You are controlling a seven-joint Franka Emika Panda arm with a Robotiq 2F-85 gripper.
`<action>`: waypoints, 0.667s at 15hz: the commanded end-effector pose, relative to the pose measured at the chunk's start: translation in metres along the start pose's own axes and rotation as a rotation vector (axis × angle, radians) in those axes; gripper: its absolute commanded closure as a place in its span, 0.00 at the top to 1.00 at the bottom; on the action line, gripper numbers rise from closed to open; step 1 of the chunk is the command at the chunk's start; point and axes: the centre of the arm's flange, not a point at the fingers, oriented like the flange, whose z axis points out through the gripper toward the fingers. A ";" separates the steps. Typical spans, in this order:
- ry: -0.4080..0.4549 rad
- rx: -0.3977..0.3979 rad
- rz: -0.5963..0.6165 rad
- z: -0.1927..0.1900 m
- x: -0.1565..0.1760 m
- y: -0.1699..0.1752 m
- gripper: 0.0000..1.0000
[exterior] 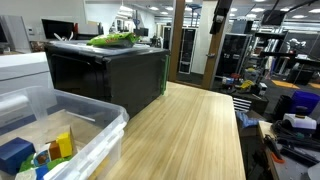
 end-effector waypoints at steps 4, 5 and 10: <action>-0.001 0.001 -0.001 0.000 0.000 0.000 1.00; -0.002 0.001 -0.001 0.001 0.000 0.000 1.00; -0.002 0.001 -0.001 0.001 0.000 0.000 1.00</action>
